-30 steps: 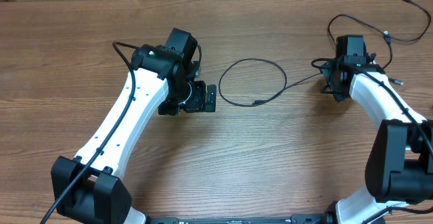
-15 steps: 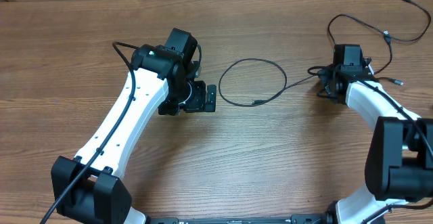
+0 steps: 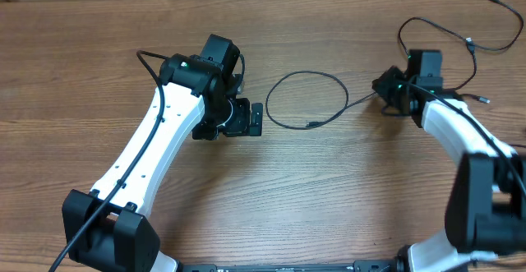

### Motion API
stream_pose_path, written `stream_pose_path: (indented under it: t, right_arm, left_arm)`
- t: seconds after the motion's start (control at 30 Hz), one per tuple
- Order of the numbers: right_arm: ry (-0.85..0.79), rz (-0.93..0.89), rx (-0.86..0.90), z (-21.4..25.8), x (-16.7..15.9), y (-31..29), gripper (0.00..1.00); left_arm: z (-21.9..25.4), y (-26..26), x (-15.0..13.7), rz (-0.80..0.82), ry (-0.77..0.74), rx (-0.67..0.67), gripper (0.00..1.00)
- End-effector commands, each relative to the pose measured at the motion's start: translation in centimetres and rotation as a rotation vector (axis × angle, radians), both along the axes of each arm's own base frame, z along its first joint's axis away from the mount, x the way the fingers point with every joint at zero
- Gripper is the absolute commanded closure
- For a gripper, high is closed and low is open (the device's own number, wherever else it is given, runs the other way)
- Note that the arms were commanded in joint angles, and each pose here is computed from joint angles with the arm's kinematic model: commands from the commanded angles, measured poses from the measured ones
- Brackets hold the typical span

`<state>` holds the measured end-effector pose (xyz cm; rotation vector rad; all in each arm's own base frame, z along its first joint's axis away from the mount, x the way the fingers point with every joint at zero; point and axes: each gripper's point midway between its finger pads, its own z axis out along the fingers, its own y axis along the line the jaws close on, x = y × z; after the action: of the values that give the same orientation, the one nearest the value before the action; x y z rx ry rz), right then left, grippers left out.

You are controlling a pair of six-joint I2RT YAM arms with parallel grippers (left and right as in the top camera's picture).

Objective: Untangle cables

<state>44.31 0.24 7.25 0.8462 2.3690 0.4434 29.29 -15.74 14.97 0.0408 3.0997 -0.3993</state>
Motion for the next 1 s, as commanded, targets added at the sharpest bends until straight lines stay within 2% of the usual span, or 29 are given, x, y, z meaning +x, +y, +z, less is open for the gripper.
stream_pose_path:
  t: [0.0,0.03,0.13,0.17,0.2,0.23,0.4,0.57,0.63,0.67,0.73,0.8,0.9,0.97]
  right_arm:
    - [-0.2,0.089,-0.031,7.8,1.6,0.7,0.58]
    - [-0.196,0.048,-0.009,8.0,1.5,0.4,0.32]
    - [-0.156,0.02,-0.004,6.8,1.3,0.1,0.32]
    - [-0.125,0.006,-0.016,5.9,1.1,0.0,0.26]
    - [-0.079,-0.035,-0.027,4.5,0.7,-0.4,0.05]
    - [-0.043,-0.075,-0.035,3.5,0.4,-0.9,0.0]
    - [0.123,-0.248,-0.011,-2.0,-0.9,-2.1,0.0]
    - [0.142,-0.287,0.015,-5.5,0.2,-2.1,0.0]
    - [0.138,-0.28,0.018,-6.7,0.8,-1.8,0.11]
    - [0.142,-0.278,0.018,-7.4,0.9,-1.7,0.24]
    - [0.152,-0.27,0.026,-8.3,1.0,-1.5,0.75]
    - [0.149,-0.263,0.035,-8.2,1.1,-1.3,0.96]
    - [0.081,-0.214,0.035,-5.9,2.1,-1.0,0.96]
    - [0.006,-0.168,0.004,-2.8,3.0,-1.0,0.96]
  left_arm:
    - [0.1,-0.1,-0.1,-0.028,-0.012,0.004,0.0]
    - [0.1,-0.1,-0.1,-0.028,-0.012,0.004,0.0]
    - [0.1,-0.1,-0.1,-0.028,-0.012,0.004,0.01]
    - [0.1,-0.1,-0.1,-0.028,-0.012,0.004,0.01]
    - [0.1,-0.1,-0.1,-0.028,-0.012,0.004,0.0]
    - [0.1,-0.1,-0.1,-0.028,-0.012,0.004,0.01]
    - [0.1,-0.1,-0.1,-0.028,-0.012,0.004,0.01]
    - [0.1,-0.1,-0.1,-0.028,-0.012,0.004,0.01]
    - [0.1,-0.1,-0.1,-0.028,-0.012,0.003,0.01]
    - [0.1,-0.1,-0.1,-0.028,-0.012,0.004,0.01]
    - [0.1,-0.1,-0.1,-0.028,-0.012,0.004,0.01]
    - [0.1,-0.1,-0.1,-0.028,-0.012,0.004,0.0]
    - [0.1,-0.1,-0.1,-0.028,-0.012,0.004,0.0]
    - [0.1,-0.1,-0.1,-0.028,-0.012,0.004,0.0]
